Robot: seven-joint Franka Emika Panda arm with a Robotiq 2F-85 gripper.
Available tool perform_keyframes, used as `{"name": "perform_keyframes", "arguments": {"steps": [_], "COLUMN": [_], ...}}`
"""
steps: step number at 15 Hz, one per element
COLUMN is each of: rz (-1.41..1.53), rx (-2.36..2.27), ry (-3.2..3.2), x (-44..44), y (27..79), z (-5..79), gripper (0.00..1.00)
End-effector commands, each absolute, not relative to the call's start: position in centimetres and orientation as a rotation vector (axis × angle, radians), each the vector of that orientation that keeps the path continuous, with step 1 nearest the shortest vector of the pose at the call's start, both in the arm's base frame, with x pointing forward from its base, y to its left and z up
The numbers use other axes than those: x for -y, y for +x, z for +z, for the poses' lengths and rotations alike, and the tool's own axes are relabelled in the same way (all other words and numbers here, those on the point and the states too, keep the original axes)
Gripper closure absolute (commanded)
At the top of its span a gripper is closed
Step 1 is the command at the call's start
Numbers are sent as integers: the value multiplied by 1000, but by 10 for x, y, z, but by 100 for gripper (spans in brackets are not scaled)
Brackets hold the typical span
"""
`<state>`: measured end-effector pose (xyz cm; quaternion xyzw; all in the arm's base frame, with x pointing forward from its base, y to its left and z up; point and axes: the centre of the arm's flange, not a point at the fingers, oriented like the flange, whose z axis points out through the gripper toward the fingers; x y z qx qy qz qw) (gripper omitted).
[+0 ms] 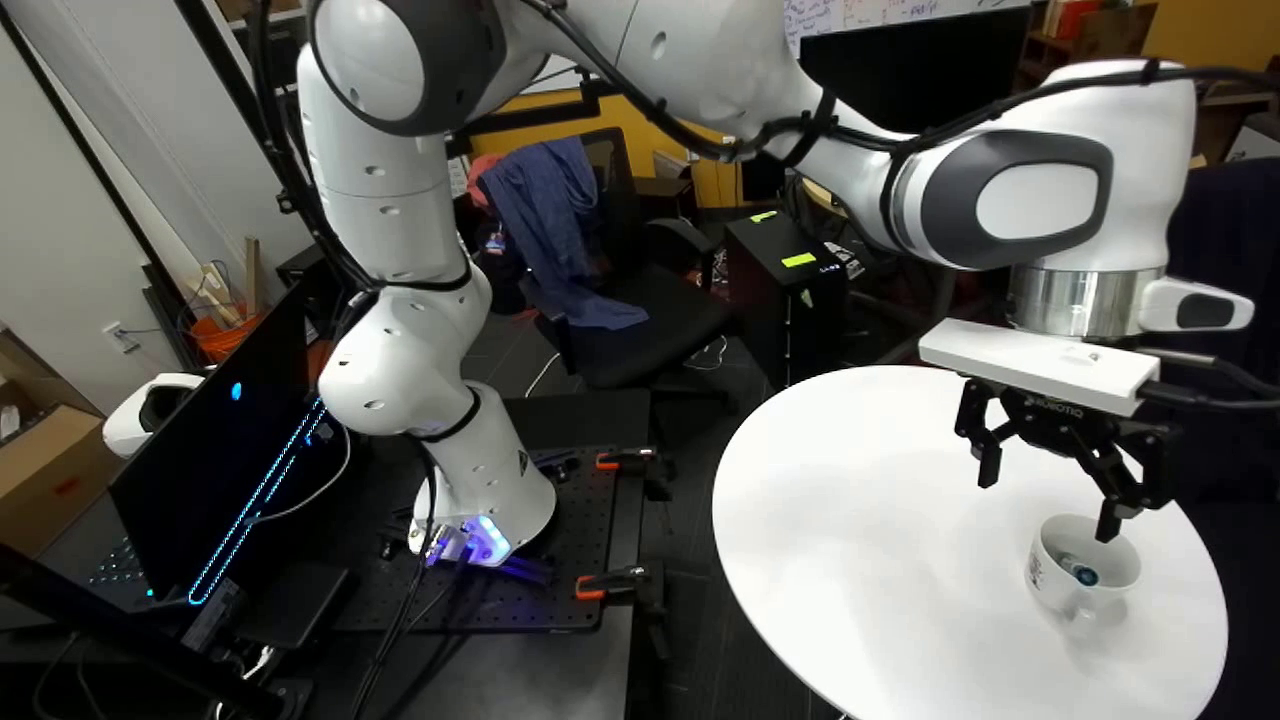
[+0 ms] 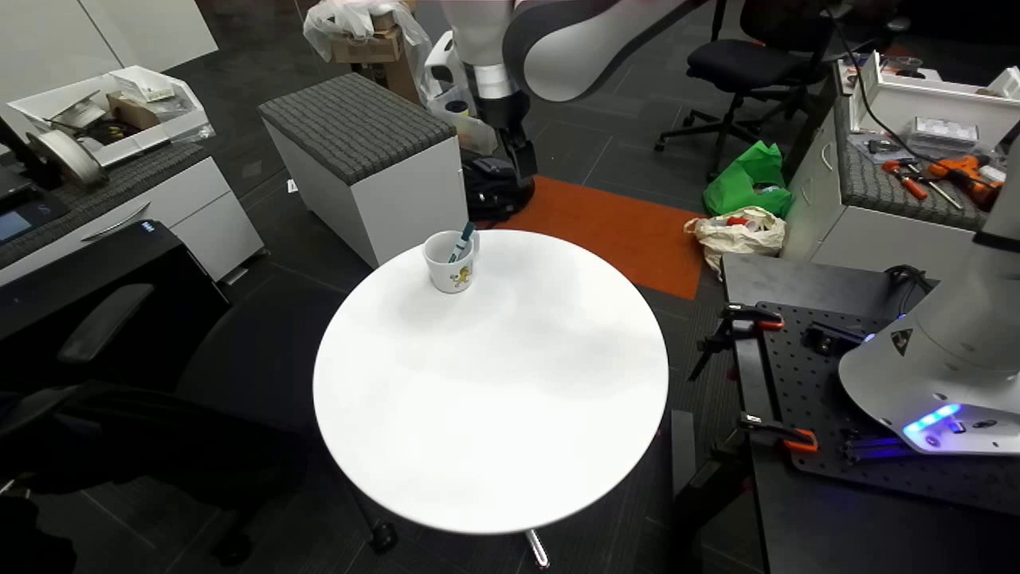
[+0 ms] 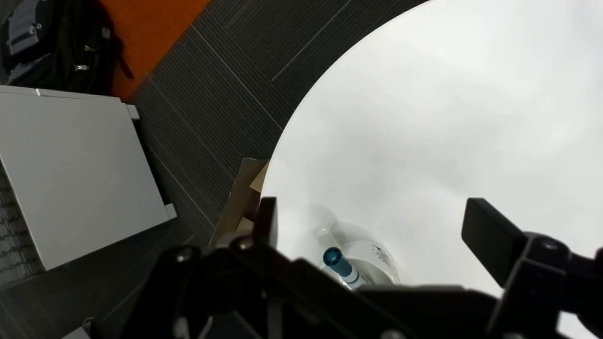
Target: Take the marker from the cup and put it on the table
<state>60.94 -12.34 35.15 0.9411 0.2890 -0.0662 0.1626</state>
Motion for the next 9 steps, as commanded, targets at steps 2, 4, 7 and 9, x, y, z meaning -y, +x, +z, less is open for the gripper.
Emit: {"name": "perform_keyframes", "arguments": {"steps": [2,4,7,9], "rz": [-212,-217,-215,-218], "rx": [-846,-847,-846,-842], "ry": [2686,2687,2686,2693], "x": [122,122,122,124], "y": [613,613,613,617], "z": [339,336,337,336], "gripper": [0,0,0,0]}}
